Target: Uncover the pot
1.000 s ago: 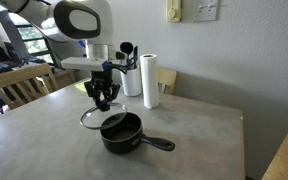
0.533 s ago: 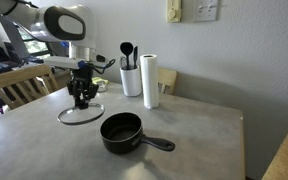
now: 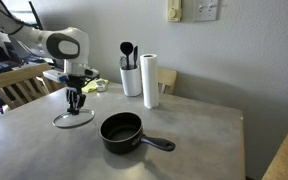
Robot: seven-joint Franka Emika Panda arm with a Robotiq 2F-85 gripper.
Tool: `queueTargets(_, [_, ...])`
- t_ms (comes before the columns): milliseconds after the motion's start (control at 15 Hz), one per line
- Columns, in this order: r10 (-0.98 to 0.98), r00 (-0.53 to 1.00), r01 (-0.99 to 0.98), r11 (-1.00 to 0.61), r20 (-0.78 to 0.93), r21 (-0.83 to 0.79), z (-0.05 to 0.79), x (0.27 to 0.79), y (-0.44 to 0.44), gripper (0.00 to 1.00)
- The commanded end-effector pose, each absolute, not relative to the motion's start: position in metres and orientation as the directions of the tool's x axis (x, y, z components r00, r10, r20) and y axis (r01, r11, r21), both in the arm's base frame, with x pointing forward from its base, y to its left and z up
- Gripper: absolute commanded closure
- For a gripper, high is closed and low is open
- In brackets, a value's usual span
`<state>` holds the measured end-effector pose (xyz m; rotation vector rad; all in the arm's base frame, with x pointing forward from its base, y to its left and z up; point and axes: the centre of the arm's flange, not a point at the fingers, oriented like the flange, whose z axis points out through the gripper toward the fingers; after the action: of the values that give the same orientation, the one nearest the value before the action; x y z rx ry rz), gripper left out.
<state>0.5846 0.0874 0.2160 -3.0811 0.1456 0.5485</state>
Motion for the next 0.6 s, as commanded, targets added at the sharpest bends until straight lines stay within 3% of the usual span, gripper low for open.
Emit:
queueTargets(0, [-0.245,0.926,-0.249,-0.968,-0.288,0.021,0.193,0.605,0.120,0.85])
queueTargets(533, [-0.455,0.873,-0.457,-0.889,-0.177,0.031,0.182,0.621,0.157,0.85])
